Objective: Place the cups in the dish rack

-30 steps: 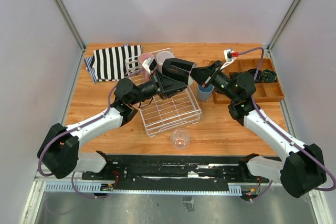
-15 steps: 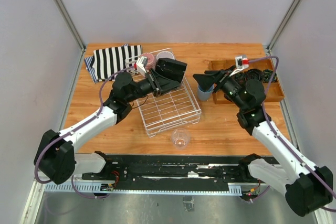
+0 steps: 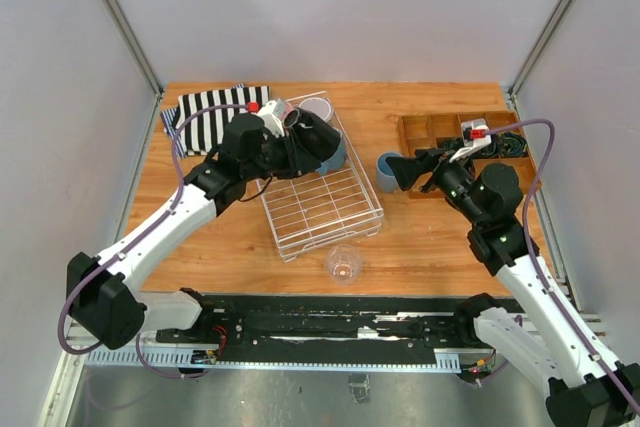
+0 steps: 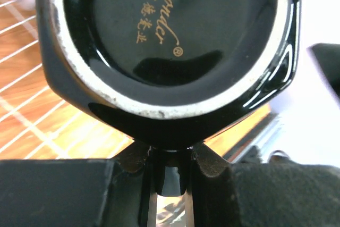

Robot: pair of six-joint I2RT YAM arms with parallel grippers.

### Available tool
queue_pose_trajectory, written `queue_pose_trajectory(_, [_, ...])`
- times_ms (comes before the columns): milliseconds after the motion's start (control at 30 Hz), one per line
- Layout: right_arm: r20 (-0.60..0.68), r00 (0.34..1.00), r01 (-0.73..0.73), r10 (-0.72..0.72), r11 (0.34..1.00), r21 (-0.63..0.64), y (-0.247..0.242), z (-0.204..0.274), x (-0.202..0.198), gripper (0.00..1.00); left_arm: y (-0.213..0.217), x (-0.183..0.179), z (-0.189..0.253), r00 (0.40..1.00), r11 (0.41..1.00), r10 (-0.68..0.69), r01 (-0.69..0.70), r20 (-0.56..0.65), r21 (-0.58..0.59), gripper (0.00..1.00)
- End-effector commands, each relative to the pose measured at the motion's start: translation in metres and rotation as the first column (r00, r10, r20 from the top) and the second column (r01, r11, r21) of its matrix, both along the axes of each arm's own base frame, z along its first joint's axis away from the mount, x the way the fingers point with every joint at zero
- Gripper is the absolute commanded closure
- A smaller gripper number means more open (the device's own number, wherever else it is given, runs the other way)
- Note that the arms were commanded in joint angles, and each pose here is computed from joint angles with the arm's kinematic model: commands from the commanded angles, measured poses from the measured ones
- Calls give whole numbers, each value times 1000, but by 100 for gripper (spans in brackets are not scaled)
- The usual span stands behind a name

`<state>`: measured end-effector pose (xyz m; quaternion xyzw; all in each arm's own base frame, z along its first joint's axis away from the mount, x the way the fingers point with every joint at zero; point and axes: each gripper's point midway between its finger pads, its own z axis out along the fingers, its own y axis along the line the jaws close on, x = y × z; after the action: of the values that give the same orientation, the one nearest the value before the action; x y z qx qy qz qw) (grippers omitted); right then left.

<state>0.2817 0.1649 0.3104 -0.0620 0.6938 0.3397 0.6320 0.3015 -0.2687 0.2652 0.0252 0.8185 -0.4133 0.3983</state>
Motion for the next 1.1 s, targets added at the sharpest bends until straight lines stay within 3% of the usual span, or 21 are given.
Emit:
queue_pose_trajectory(0, [2, 999, 41, -41, 997, -62, -12, -5, -3, 14, 28, 17, -15, 994, 970, 9, -36, 109, 240, 100])
queue_pose_trajectory(467, [-22, 999, 42, -44, 995, -86, -18, -11, -15, 13, 68, 52, -74, 994, 806, 25, -83, 107, 586, 99])
queue_pose_trajectory(1067, [-45, 997, 61, -67, 992, -110, -24, -17, -17, 13, 71, 77, -123, 993, 701, -48, -41, 104, 712, 100])
